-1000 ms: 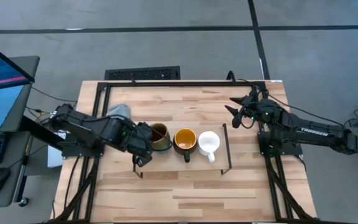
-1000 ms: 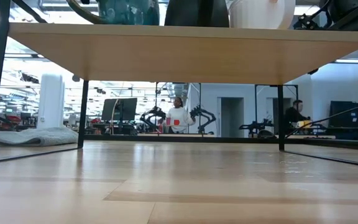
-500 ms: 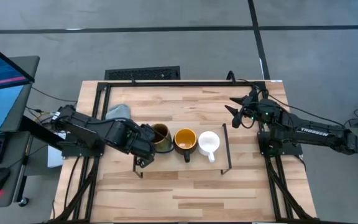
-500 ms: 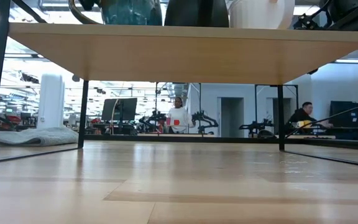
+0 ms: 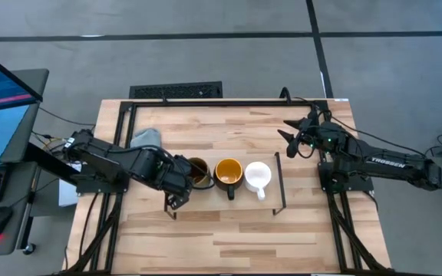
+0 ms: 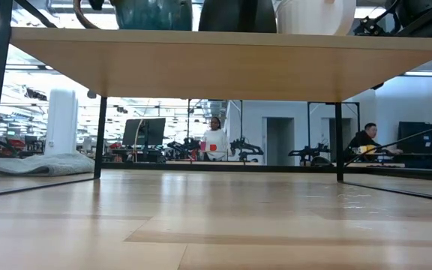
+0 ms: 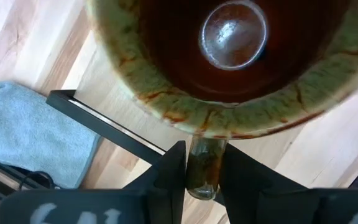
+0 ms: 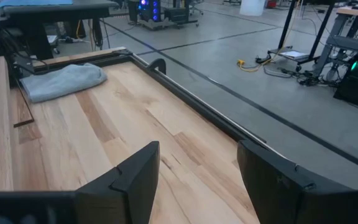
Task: Stack small to large cups/mugs on shelf
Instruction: Put the brown mug on the shelf
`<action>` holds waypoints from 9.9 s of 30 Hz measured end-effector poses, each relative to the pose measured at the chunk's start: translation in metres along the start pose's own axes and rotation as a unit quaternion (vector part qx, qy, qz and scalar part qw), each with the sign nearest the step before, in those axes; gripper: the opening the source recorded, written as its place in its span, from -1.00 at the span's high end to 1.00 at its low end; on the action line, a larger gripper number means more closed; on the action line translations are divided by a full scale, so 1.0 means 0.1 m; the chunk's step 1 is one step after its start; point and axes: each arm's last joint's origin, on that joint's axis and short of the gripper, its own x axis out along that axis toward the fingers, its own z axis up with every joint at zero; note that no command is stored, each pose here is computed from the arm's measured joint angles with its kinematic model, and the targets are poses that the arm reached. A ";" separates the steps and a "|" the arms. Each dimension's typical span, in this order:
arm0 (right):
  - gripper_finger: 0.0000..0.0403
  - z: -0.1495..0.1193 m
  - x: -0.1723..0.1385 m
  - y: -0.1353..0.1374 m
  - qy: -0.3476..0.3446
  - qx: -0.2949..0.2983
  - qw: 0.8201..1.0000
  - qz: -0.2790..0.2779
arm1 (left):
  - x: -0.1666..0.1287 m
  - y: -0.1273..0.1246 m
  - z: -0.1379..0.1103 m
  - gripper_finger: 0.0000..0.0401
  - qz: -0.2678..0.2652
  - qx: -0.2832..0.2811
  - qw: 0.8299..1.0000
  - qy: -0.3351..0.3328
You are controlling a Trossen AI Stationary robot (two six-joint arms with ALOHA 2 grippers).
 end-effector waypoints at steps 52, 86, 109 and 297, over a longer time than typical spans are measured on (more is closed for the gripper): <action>-0.19 0.00 0.00 0.00 0.000 -0.001 1.000 0.000 | -0.01 -0.15 0.10 0.60 -0.102 -0.026 0.994 -0.020; -0.19 0.00 0.00 0.00 0.000 -0.001 1.000 0.000 | 0.00 -0.08 0.08 0.08 -0.112 -0.037 0.992 0.052; -0.19 0.00 0.00 0.00 0.000 -0.001 1.000 0.000 | -0.29 0.20 -0.03 -0.29 -0.122 -0.069 0.990 0.016; -0.19 0.00 0.00 0.00 0.000 -0.027 1.000 -0.002 | -0.10 0.51 0.56 0.99 -0.026 -0.217 0.976 -0.019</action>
